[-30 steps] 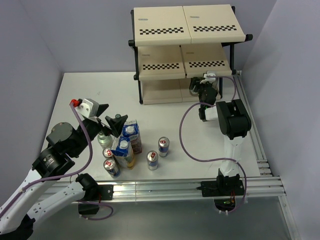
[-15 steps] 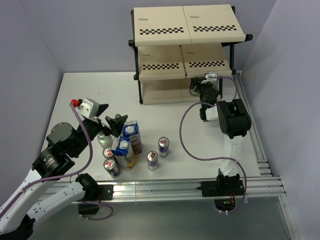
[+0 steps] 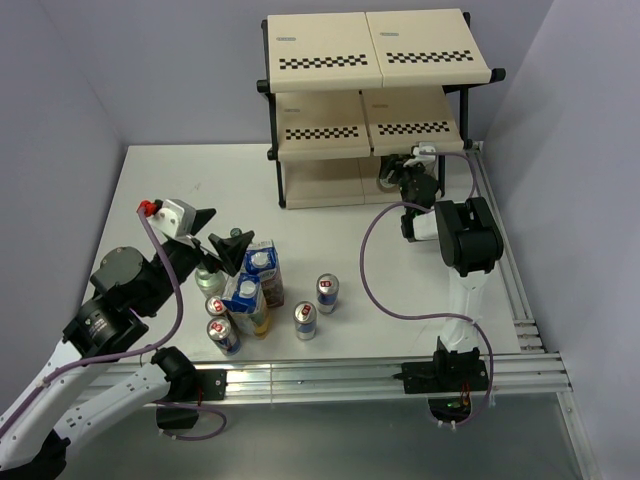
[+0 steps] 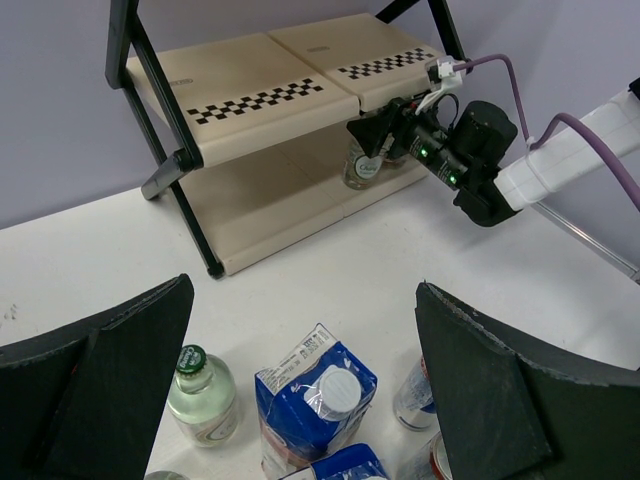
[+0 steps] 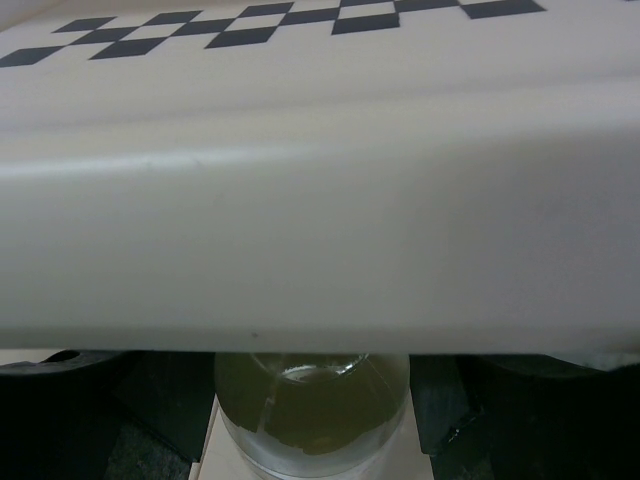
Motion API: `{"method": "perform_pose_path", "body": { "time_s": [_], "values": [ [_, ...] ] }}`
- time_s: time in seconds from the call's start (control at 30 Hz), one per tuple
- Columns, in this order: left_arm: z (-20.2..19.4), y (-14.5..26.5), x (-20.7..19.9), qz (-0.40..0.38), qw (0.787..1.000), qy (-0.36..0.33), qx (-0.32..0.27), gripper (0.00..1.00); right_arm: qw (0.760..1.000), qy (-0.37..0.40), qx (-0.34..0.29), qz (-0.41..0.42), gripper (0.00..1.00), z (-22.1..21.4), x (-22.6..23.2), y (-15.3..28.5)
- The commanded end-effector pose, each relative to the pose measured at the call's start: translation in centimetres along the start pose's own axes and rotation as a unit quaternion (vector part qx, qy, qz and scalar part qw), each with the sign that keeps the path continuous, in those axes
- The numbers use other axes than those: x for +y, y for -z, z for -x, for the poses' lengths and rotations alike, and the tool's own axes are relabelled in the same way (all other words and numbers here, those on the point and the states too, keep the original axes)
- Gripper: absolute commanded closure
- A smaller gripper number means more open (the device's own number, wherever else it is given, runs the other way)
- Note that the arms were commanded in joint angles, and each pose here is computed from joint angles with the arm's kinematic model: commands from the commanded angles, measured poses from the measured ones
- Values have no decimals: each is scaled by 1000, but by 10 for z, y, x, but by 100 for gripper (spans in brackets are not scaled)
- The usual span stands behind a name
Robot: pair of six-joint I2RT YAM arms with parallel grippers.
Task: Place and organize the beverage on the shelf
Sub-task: Place the drink on the shelf.
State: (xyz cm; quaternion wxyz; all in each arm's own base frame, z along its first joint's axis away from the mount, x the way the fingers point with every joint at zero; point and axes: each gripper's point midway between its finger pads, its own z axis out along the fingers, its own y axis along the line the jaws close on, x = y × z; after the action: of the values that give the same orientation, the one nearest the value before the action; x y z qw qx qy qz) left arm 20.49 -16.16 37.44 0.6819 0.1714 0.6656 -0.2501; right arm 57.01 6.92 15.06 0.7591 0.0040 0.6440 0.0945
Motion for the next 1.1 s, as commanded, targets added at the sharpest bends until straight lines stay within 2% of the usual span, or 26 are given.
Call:
{"method": "perform_pose_path", "body": {
  "time_s": [0.0, 0.37, 0.43, 0.47, 0.63, 0.7, 0.93, 1.0, 1.07],
  "values": [
    [7, 1, 0, -2, 1000, -7, -17, 0, 989, -15, -146, 36, 34, 80, 17, -11],
    [6, 1, 0, -2, 1000, -7, -16, 1, 992, -11, -114, 43, 30, 68, 20, -20],
    [6, 2, 0, -2, 1000, -8, -17, 1, 993, -8, -108, 47, 27, 66, 21, -21],
    [6, 1, 0, -3, 1000, -8, -17, 0, 993, -7, -106, 46, 22, 67, 20, -21],
    [8, 3, 0, -3, 1000, -8, -19, 1, 994, -6, -99, 48, 21, 66, 22, -21],
    [7, 2, 0, -3, 1000, -9, -18, 0, 994, -8, -101, 49, 9, 67, 23, -20],
    [8, 3, 0, -4, 1000, -8, -20, 0, 993, -10, -105, 51, 7, 69, 24, -15],
    [8, 4, -1, -5, 1000, -7, -21, 1, 993, -14, -104, 47, 0, 71, 22, -12],
    [8, 3, 0, -3, 1000, -6, -19, 0, 993, -18, -108, 45, 0, 74, 23, -9]
  ]
}}
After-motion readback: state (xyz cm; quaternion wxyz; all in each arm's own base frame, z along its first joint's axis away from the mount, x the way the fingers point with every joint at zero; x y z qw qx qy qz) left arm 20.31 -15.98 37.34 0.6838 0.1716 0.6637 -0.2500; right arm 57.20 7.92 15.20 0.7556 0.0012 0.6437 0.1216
